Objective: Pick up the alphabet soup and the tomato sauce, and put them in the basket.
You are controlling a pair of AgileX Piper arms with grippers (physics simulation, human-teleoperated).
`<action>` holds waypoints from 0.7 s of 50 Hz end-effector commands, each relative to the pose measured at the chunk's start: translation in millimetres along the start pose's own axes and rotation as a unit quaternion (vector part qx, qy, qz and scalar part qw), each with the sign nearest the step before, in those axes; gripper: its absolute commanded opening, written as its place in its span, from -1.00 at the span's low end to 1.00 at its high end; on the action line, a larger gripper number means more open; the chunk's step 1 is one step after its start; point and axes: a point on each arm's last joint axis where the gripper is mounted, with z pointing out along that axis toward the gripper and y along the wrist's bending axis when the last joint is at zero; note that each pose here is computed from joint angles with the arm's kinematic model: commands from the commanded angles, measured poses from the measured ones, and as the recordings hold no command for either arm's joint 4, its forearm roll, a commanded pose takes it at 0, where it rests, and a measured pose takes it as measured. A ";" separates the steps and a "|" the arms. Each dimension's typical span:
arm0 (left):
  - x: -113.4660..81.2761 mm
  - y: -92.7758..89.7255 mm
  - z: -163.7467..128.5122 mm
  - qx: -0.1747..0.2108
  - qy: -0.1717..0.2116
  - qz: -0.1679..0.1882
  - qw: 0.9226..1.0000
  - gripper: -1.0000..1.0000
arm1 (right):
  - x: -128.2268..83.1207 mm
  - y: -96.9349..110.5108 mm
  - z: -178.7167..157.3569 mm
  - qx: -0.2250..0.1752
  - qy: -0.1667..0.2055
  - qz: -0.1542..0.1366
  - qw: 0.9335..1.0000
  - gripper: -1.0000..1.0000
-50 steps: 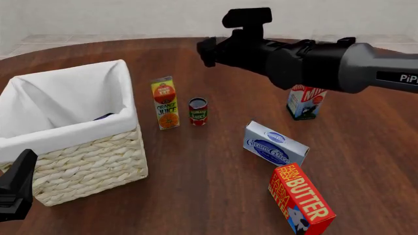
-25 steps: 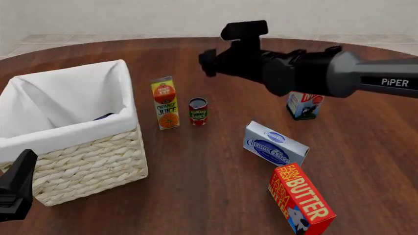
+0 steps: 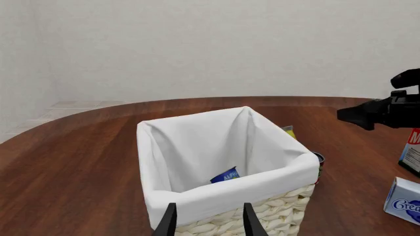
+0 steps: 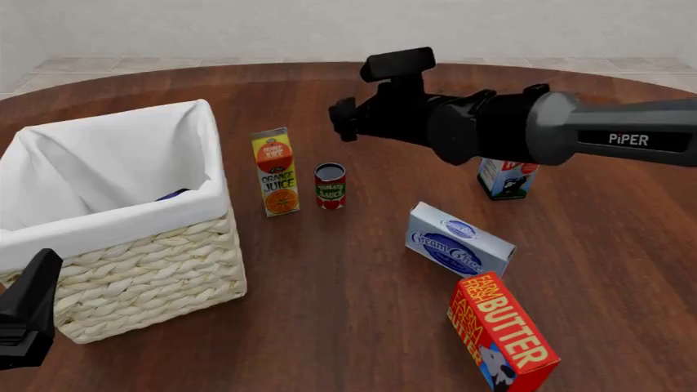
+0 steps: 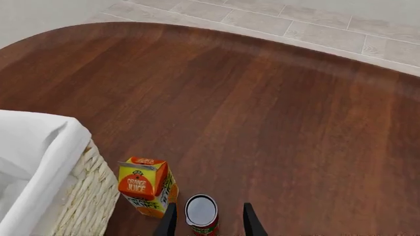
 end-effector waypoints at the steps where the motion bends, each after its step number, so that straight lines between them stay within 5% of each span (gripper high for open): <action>1: 0.0 0.0 0.0 0.000 0.000 0.000 1.000 1.00 | 4.1 1.5 5.1 -0.001 0.012 -0.007 1.000 1.00; 35: 0.0 0.0 0.0 0.000 0.000 0.000 1.000 1.00 | 31.8 12.1 33.4 -0.012 0.051 -0.026 0.998 1.00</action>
